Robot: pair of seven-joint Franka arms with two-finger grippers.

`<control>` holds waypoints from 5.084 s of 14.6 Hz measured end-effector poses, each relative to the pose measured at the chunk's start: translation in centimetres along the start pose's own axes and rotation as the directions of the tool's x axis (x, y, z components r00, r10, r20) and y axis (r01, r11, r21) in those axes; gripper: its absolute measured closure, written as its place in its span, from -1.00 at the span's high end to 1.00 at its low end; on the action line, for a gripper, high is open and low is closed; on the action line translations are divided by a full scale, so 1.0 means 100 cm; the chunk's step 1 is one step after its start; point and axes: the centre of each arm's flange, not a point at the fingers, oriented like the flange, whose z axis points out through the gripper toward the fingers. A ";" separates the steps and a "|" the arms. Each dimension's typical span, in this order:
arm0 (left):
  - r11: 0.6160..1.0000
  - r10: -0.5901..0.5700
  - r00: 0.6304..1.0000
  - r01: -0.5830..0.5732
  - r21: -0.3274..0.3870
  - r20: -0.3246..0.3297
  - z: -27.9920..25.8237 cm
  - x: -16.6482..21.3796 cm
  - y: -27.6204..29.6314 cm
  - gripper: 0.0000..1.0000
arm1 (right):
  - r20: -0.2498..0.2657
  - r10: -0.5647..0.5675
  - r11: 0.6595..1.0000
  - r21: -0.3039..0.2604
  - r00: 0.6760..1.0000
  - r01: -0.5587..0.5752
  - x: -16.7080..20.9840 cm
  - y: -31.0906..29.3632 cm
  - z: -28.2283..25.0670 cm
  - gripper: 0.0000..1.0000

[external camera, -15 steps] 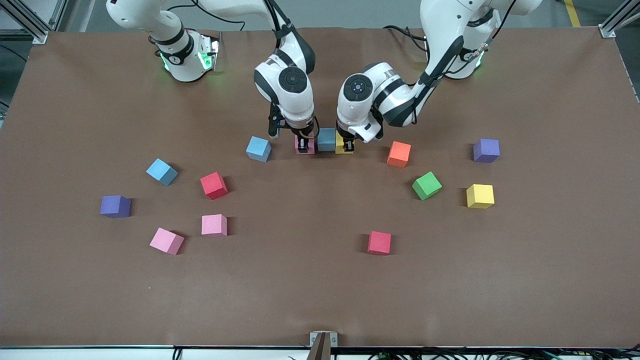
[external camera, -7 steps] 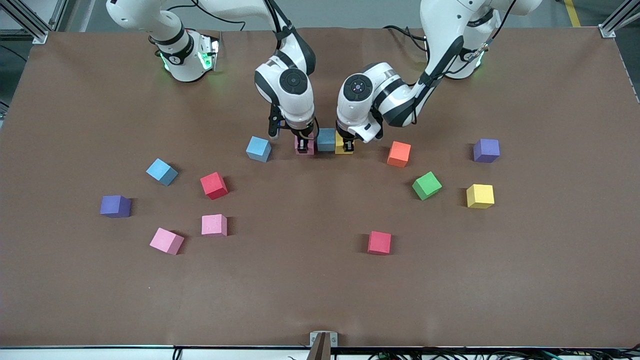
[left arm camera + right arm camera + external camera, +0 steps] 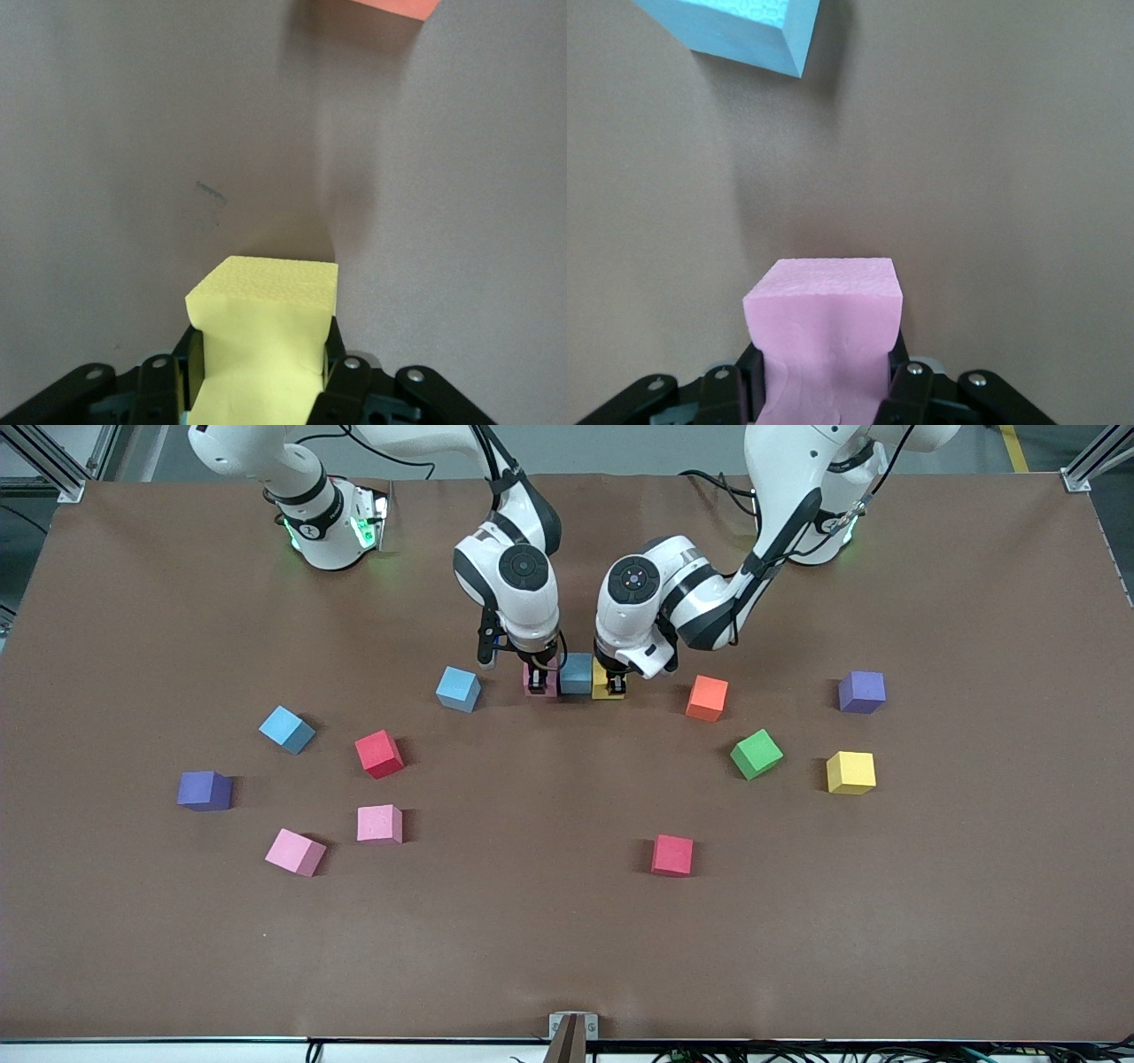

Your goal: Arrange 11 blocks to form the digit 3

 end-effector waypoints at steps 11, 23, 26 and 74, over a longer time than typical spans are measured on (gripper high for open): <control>1.000 -0.002 1.000 0.002 0.008 0.001 0.005 -0.002 0.002 0.07 | -0.002 0.003 1.000 -0.001 1.000 -0.003 -0.003 0.005 0.000 0.05; 1.000 0.006 1.000 -0.006 0.003 0.005 -0.005 -0.014 0.005 1.00 | -0.085 -0.067 0.998 -0.023 0.994 0.066 -0.012 0.020 -0.002 0.89; 1.000 0.009 1.000 -0.008 0.008 -0.030 -0.024 -0.015 0.006 1.00 | -0.096 -0.081 0.997 -0.024 0.992 0.079 -0.017 0.020 -0.007 1.00; 0.461 0.885 0.459 -0.888 0.006 -0.083 -0.046 0.267 0.182 1.00 | 0.031 -0.982 0.183 -0.059 0.185 0.981 0.140 -0.074 -0.057 1.00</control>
